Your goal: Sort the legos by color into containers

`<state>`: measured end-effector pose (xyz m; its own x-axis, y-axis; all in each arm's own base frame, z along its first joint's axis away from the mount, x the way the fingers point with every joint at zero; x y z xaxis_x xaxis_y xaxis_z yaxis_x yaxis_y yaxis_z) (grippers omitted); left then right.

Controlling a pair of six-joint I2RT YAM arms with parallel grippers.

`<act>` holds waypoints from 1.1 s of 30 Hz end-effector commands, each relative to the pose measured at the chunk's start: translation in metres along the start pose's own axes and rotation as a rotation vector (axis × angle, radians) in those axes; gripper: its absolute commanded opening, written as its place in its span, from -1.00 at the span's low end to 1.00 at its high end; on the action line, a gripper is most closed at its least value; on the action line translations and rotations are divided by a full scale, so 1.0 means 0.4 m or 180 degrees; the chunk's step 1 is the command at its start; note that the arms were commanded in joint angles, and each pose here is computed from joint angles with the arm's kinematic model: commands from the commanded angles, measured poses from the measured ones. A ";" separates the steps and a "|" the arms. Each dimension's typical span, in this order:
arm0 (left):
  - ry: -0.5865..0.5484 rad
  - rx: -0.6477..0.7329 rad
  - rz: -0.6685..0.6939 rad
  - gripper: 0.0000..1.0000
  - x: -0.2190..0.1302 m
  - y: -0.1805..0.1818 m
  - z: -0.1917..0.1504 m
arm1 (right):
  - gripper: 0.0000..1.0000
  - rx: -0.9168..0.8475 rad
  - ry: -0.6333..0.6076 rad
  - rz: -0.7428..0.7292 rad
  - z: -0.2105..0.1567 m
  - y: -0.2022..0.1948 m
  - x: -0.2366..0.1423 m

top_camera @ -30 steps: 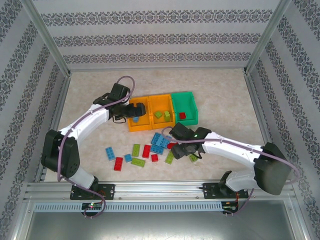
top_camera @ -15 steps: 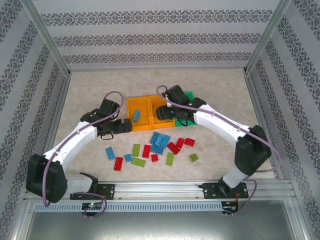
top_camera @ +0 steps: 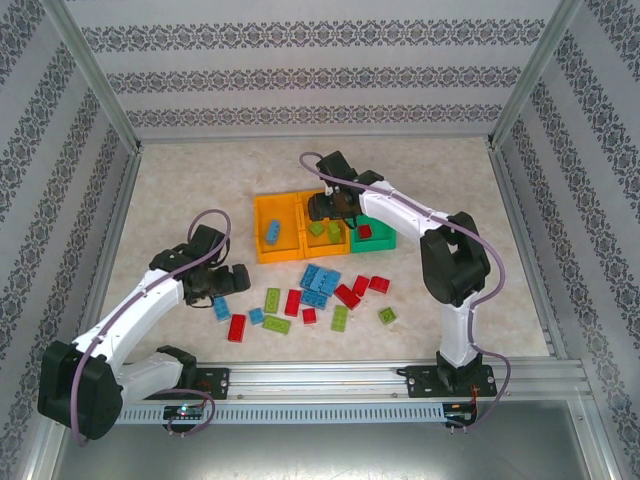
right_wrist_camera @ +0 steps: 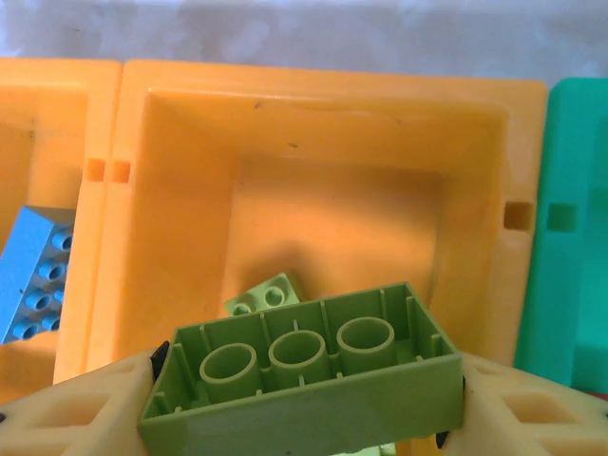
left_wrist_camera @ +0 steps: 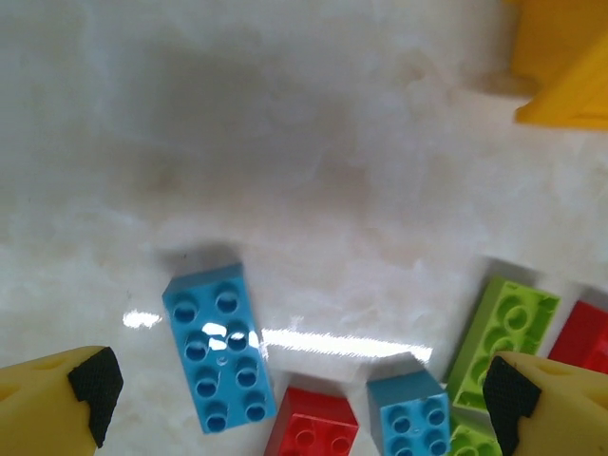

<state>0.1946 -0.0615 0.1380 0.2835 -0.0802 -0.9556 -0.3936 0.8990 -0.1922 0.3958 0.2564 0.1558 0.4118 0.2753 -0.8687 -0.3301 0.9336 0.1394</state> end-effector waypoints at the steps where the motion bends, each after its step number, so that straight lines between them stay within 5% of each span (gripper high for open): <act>1: 0.0254 -0.0312 0.0163 0.99 0.012 0.037 -0.041 | 0.26 0.0005 0.0028 -0.0163 0.008 -0.016 0.006; 19: 0.0493 -0.0563 0.0292 0.86 0.109 0.041 -0.052 | 0.77 0.0009 -0.0325 -0.0036 0.048 -0.011 -0.060; 29: 0.0501 -0.0533 0.0312 0.53 0.148 0.038 -0.035 | 0.95 0.0024 -0.0584 -0.0045 -0.017 -0.030 -0.164; 33: 0.0569 -0.0522 0.0317 0.16 0.163 0.039 -0.039 | 0.93 0.0075 -0.0557 -0.0201 -0.072 -0.069 -0.185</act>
<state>0.1867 -0.0575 0.0731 0.0671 -0.0538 -0.9963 -0.5575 0.8261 -0.0822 0.3546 0.2213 0.2058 0.5461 0.3062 -0.7798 -0.3282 0.9346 0.1371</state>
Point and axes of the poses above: each hand's point on the last joint's axis, 136 mm out from that joint toward the fingers, its own x axis out along the fingers, its own y axis along the line the jaws close on, z = x × y, the point moved 6 cm from there along -x, back along the fingers, and after that the axes turned 7 degrees about -x, right-handed, at the moved point
